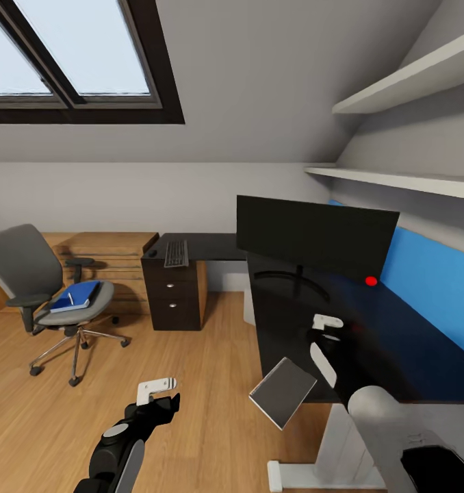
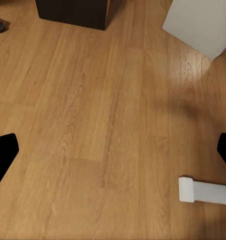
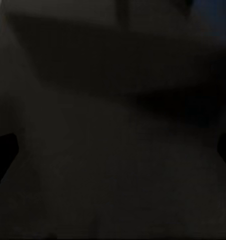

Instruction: In the bedroom, organize the workspace by keeping the computer under the desk, ensuring the monitor is on the desk, placing the keyboard on the desk next to the monitor, placing the mouse on the desk next to the keyboard, moving the folder from the swivel chair onto the desk next to the mouse, stacking the notebook on top of the folder with the pen on top of the notebook, and positioning the swivel chair next to the desk.

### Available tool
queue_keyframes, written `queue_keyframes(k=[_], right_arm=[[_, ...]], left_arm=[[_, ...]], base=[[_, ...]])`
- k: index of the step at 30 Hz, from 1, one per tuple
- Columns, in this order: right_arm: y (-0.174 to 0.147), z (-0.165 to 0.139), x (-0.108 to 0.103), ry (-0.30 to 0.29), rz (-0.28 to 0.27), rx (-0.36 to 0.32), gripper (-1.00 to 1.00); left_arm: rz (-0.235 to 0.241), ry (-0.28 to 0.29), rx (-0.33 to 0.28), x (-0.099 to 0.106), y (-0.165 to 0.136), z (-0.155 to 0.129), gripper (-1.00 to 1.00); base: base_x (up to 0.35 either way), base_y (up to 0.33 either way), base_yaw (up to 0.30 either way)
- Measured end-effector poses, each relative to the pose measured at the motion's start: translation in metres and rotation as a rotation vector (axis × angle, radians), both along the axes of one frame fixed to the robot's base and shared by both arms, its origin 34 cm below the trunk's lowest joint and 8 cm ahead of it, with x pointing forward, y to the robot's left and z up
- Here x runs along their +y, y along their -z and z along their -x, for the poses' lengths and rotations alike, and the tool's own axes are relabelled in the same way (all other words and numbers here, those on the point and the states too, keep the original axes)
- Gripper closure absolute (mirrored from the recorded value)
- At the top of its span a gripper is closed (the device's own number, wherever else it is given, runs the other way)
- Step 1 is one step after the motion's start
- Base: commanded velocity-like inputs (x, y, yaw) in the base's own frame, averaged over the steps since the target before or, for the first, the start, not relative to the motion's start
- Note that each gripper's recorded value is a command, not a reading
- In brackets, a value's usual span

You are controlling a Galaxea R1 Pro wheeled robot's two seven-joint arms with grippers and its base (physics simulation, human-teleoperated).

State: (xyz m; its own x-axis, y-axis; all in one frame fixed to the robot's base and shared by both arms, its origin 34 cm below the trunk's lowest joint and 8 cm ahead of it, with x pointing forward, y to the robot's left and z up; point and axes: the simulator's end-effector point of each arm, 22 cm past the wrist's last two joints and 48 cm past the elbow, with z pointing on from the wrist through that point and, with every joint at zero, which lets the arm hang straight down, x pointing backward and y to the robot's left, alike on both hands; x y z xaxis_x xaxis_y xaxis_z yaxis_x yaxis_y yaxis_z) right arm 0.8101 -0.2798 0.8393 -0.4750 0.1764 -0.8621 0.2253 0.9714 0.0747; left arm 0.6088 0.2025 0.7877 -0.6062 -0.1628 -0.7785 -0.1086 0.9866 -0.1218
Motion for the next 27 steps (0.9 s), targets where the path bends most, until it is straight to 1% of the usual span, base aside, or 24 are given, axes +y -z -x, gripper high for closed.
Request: queue_keyframes(k=[2,3,4,6,7,8,10,11,13,14,15,18,19,21,22,23,27], right_arm=[[-0.008,0.014,0.013,-0.034,-0.011,-0.024,-1.0],[-0.009,0.02,0.017,-0.044,-0.014,-0.028,-1.0],[-0.012,0.032,0.024,-0.061,-0.023,-0.032,-1.0],[-0.013,0.046,0.03,-0.075,-0.031,-0.033,-1.0],[-0.016,0.057,0.035,-0.086,-0.041,-0.035,-1.0],[-0.018,0.061,0.038,-0.091,-0.048,-0.039,-1.0],[-0.027,0.071,0.046,-0.103,-0.086,-0.056,-1.0],[-0.031,0.075,0.053,-0.109,-0.123,-0.064,-1.0],[-0.033,0.078,0.059,-0.115,-0.17,-0.067,-1.0],[-0.035,0.082,0.07,-0.123,-0.251,-0.067,-1.0],[-0.035,0.084,0.076,-0.126,-0.312,-0.063,-1.0],[-0.035,0.086,0.084,-0.128,-0.41,-0.056,-1.0],[-0.034,0.088,0.085,-0.126,-0.463,-0.05,-1.0],[-0.031,0.091,0.083,-0.121,-0.506,-0.041,-1.0],[-0.006,0.102,0.061,-0.06,-0.698,0.017,-1.0],[-0.004,0.103,0.057,-0.051,-0.713,0.021,-1.0],[-0.003,0.102,0.052,-0.04,-0.719,0.02,-1.0]], left_arm=[[0.0,0.0,0.0,0.0,0.0,0.0,-1.0],[0.0,0.0,0.0,0.0,0.0,0.0,-1.0],[0.0,0.0,0.0,0.0,0.0,0.0,-1.0],[0.0,0.0,-0.001,0.0,0.0,0.0,-1.0],[0.0,0.0,-0.001,0.0,0.0,0.0,-1.0],[0.0,0.0,-0.001,0.0,0.0,0.0,-1.0],[0.0,0.0,-0.001,0.0,0.0,0.0,-1.0],[0.0,0.0,-0.001,0.0,0.0,0.0,-1.0],[0.0,-0.001,-0.001,0.001,0.0,0.0,-1.0],[0.0,-0.001,-0.001,0.001,0.0,0.0,-1.0],[0.0,-0.001,-0.001,0.001,0.0,0.0,-1.0],[0.0,-0.001,-0.001,0.001,0.0,0.0,-1.0],[0.0,-0.001,-0.001,0.001,0.0,0.0,-1.0],[0.0,-0.001,-0.001,0.001,0.0,0.0,-1.0],[0.0,-0.001,-0.002,0.001,0.0,0.0,-1.0],[0.0,-0.001,-0.003,0.001,-0.001,-0.001,-1.0],[0.001,-0.001,-0.007,0.001,-0.003,-0.001,-1.0]], base=[[0.0,0.0,0.0],[0.0,0.0,0.0],[0.0,0.0,0.0],[0.0,0.0,0.0],[0.0,0.0,0.0],[-0.042,0.026,0.0],[-0.12,0.072,0.0],[-0.182,0.109,0.0],[-0.223,0.135,0.0],[-0.259,0.156,0.0],[-0.264,0.16,0.0],[-0.273,0.165,0.0],[-0.279,0.169,0.0],[-0.239,0.155,0.0],[-0.126,0.091,0.0],[-0.101,0.072,0.0],[-0.034,0.024,0.0]])
